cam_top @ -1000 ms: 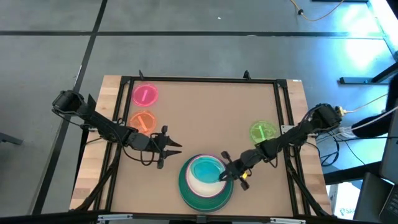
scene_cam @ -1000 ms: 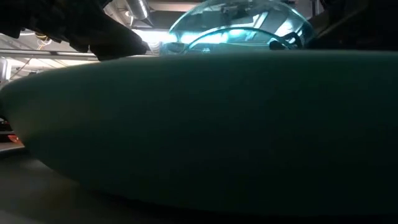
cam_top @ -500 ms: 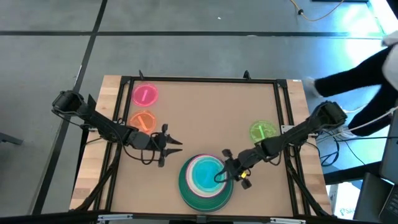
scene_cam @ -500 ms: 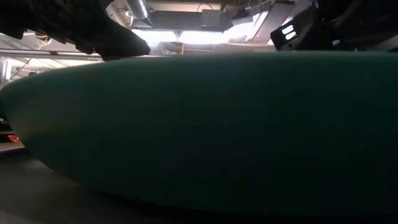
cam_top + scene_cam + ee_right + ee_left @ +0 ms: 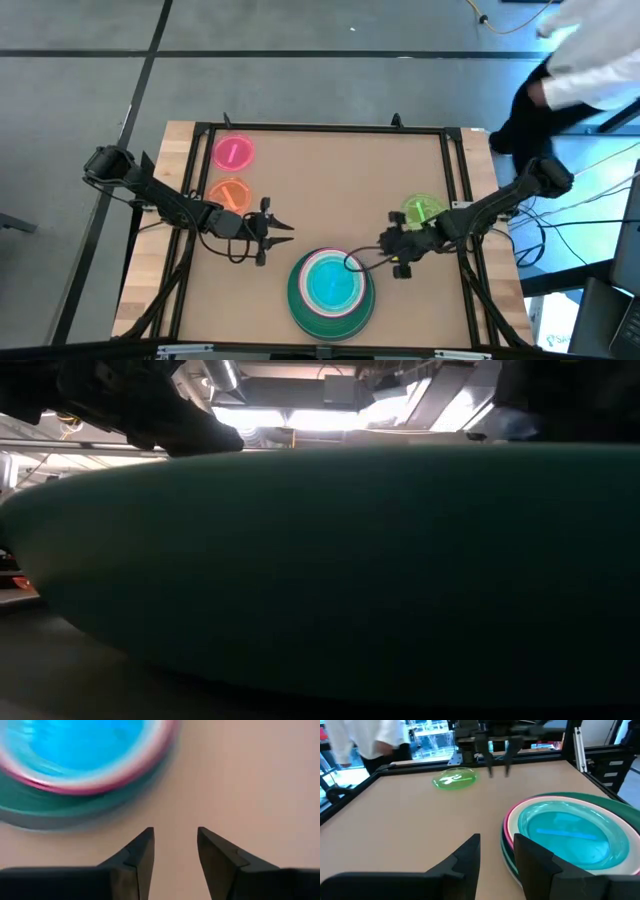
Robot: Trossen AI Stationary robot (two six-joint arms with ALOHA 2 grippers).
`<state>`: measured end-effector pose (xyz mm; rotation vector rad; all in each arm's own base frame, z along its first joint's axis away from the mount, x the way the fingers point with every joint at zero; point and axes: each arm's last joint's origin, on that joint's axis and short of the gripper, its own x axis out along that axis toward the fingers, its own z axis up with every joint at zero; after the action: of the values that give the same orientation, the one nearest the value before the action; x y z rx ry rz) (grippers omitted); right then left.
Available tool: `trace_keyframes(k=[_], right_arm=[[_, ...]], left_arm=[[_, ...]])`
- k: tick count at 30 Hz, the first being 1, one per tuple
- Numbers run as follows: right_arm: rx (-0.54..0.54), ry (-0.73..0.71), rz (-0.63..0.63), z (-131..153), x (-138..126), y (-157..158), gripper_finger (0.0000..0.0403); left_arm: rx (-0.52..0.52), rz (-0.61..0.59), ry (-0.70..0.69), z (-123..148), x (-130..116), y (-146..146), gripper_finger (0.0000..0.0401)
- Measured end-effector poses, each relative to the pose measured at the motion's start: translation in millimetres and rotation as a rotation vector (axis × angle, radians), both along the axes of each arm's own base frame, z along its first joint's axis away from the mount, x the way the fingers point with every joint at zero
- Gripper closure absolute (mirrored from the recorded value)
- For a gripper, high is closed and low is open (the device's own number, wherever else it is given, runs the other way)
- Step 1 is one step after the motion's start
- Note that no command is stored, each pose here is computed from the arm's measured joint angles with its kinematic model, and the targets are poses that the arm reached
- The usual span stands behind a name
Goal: Stack plastic plates
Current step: Stack the light green plate on top of the light blue plate
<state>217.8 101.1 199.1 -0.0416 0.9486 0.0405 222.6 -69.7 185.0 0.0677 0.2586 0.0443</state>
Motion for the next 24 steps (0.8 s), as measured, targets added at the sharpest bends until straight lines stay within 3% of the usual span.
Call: trace_keyframes(k=[7,11,17,24], right_arm=[[-0.157,0.194,-0.355,-14,-26,-21,0.0261],[-0.131,0.250,-0.507,-22,-32,-31,0.0261],[-0.012,0.325,-0.560,-42,-35,-45,0.0261],[-0.036,0.353,-0.646,-59,-44,-63,0.0261]], left_arm=[[-0.016,0.004,0.000,0,0,0,0.0290],[-0.016,0.004,0.000,0,0,0,0.0290],[-0.013,0.015,-0.001,0,0,0,0.0290],[-0.013,0.015,-0.002,0,0,0,0.0290]])
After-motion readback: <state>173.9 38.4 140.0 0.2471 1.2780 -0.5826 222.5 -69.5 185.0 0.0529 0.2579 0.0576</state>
